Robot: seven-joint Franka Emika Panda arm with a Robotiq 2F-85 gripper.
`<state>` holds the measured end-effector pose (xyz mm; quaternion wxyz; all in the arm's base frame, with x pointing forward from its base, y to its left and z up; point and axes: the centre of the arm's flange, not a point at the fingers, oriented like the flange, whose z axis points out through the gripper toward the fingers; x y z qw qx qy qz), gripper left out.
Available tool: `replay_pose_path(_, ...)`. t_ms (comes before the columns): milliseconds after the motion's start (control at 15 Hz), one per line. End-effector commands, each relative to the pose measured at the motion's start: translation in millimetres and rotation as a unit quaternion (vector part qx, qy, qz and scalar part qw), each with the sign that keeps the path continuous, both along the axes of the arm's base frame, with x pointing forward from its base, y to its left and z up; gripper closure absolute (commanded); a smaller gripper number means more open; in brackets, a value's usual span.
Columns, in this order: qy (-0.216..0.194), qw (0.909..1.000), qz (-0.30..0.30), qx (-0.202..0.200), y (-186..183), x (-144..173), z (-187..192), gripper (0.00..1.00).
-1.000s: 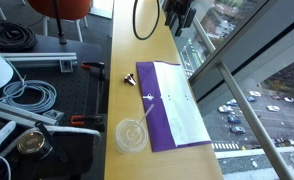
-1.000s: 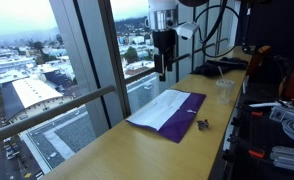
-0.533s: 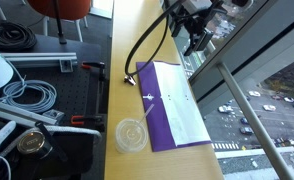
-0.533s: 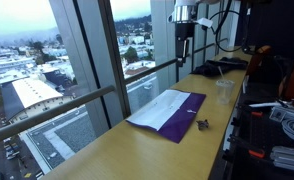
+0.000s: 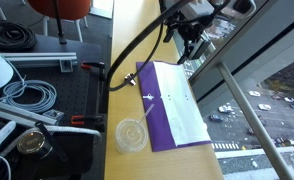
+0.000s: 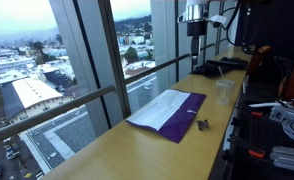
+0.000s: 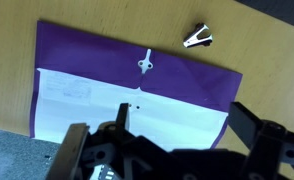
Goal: Open the folder
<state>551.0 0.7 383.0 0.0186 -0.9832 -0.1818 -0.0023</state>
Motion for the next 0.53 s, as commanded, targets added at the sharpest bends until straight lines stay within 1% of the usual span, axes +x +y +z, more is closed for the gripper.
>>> replay_pose_path(0, 0.001, 1.0000, 0.003, 0.000, 0.3, -1.9, -0.2, 0.00)
replay_pose_path(467, 0.001, 1.0000, 0.007, 0.000, 0.7, -3.4, 0.8, 0.00)
